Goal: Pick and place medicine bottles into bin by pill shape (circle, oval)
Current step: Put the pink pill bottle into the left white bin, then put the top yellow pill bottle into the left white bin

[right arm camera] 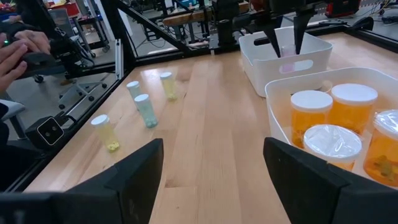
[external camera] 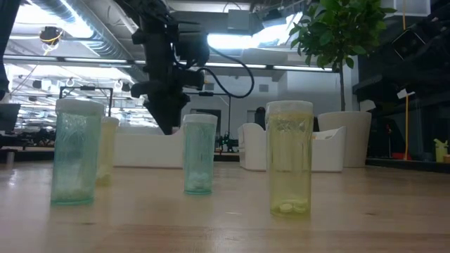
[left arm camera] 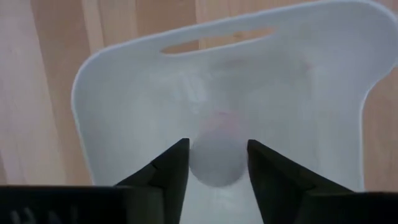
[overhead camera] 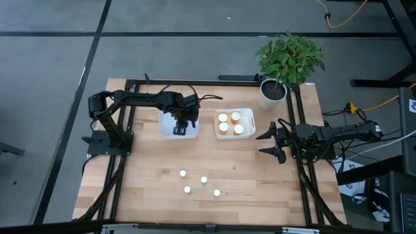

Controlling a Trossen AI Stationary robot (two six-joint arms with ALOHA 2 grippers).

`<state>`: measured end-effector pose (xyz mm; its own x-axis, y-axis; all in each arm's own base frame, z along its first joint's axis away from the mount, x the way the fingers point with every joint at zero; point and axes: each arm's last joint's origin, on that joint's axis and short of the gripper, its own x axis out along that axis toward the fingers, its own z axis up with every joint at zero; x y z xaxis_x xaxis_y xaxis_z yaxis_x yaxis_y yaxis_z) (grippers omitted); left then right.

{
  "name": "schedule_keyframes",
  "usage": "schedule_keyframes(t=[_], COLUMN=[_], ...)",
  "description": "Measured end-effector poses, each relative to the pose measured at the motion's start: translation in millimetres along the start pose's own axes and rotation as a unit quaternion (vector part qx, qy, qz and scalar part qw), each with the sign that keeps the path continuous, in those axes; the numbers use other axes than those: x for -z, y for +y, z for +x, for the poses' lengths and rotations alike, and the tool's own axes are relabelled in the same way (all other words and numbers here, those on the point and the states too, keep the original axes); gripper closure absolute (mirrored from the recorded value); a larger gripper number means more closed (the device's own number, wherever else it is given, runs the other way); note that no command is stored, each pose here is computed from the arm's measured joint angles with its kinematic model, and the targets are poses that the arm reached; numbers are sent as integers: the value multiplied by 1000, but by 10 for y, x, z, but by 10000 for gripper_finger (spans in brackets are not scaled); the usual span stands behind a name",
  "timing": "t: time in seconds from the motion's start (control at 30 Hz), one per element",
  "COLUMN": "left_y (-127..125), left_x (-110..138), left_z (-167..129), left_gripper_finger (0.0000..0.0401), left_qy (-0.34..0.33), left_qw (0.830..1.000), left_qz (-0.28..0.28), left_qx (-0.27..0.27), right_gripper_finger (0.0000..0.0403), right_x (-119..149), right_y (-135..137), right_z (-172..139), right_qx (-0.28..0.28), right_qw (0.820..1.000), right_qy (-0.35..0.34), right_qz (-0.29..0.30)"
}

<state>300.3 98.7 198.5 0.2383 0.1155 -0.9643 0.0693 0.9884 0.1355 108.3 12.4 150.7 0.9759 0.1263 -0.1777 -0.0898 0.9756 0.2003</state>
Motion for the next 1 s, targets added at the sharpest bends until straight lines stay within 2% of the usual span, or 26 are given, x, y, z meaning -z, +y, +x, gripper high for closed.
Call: schedule_keyframes(t=[0.2,0.43,0.67,0.8,1.0], left_y=[0,-8,-117,-366,-1022], left_x=[-2,-38,-175,-178,-132], left_z=[0,-27,-328,-588,-896], left_gripper_finger=[210,187,183,183,183], left_qy=[-1,-8,-29,-6,-8], left_qw=[1000,1000,999,999,985], left_qz=[-5,-2,12,38,163], left_qx=[0,-2,-8,15,48], right_gripper_finger=[124,124,124,124,124], right_x=[0,0,0,0,-1], right_y=[0,0,0,0,0], right_z=[0,0,0,0,0], right_qx=[0,0,0,0,0], right_qw=[1000,1000,1000,1000,1000], right_qy=[0,0,0,0,0], right_qz=[0,0,0,0,0])
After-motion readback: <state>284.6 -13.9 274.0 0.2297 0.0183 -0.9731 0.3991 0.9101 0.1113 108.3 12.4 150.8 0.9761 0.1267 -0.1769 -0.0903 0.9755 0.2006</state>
